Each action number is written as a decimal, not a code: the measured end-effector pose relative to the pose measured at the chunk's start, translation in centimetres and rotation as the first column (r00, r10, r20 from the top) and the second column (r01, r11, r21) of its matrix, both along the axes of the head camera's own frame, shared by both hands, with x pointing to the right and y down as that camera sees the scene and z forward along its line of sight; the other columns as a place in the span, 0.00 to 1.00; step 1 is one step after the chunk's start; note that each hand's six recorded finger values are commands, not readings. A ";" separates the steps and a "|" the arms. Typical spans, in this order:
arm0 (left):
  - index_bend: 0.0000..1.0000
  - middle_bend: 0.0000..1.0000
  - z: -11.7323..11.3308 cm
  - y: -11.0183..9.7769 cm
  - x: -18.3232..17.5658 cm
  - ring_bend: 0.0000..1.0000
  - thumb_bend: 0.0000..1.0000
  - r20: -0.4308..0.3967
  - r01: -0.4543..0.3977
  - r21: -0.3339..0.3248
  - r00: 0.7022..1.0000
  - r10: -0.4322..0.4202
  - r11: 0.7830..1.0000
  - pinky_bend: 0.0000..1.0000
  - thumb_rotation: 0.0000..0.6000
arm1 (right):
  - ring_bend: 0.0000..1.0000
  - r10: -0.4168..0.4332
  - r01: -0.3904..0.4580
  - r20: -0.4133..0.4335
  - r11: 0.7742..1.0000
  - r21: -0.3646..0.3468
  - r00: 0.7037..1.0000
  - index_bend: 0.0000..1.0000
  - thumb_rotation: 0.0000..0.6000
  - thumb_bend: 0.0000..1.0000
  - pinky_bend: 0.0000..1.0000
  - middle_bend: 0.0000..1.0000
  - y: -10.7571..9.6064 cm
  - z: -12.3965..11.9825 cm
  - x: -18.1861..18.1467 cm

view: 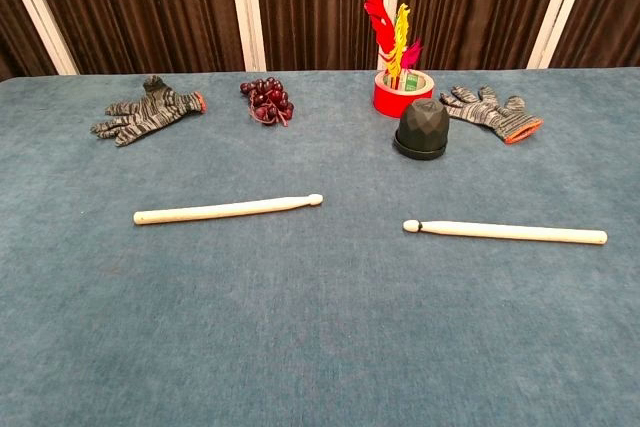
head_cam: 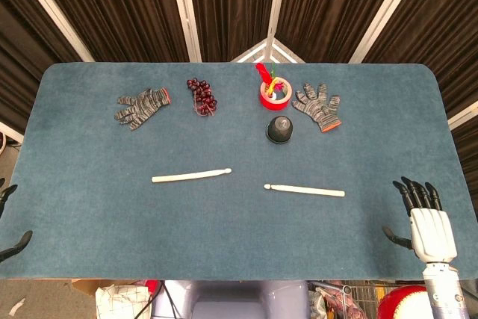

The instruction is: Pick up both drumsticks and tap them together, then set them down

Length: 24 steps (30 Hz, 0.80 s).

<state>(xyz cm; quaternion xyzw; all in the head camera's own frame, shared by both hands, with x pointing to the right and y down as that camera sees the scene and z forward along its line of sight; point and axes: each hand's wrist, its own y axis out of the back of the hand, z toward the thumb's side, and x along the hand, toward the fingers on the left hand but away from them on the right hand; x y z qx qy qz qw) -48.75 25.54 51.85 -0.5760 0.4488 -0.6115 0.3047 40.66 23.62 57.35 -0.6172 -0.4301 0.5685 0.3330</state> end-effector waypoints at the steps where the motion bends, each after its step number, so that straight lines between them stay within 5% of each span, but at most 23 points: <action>1: 0.12 0.00 0.0 0.0 0.0 0.00 0.36 0.001 0.000 -0.001 1.000 0.000 1.000 0.00 1.00 | 0.11 0.000 0.000 0.001 1.000 0.000 1.000 0.14 1.00 0.20 0.00 0.11 0.0 0.0 0.0; 17: 0.12 0.00 -0.1 0.1 0.0 0.00 0.36 -0.007 0.004 -0.002 1.000 -0.004 1.000 0.00 1.00 | 0.11 0.094 -0.088 0.107 0.994 -0.065 0.990 0.14 1.00 0.19 0.00 0.12 0.7 -0.1 -2.2; 24: 0.12 0.00 0.0 -0.1 -0.1 0.00 0.36 -0.007 0.006 -0.007 1.000 -0.007 1.000 0.00 1.00 | 0.12 0.090 -0.084 0.109 0.995 -0.059 0.990 0.19 1.00 0.19 0.00 0.17 -1.0 0.6 -4.3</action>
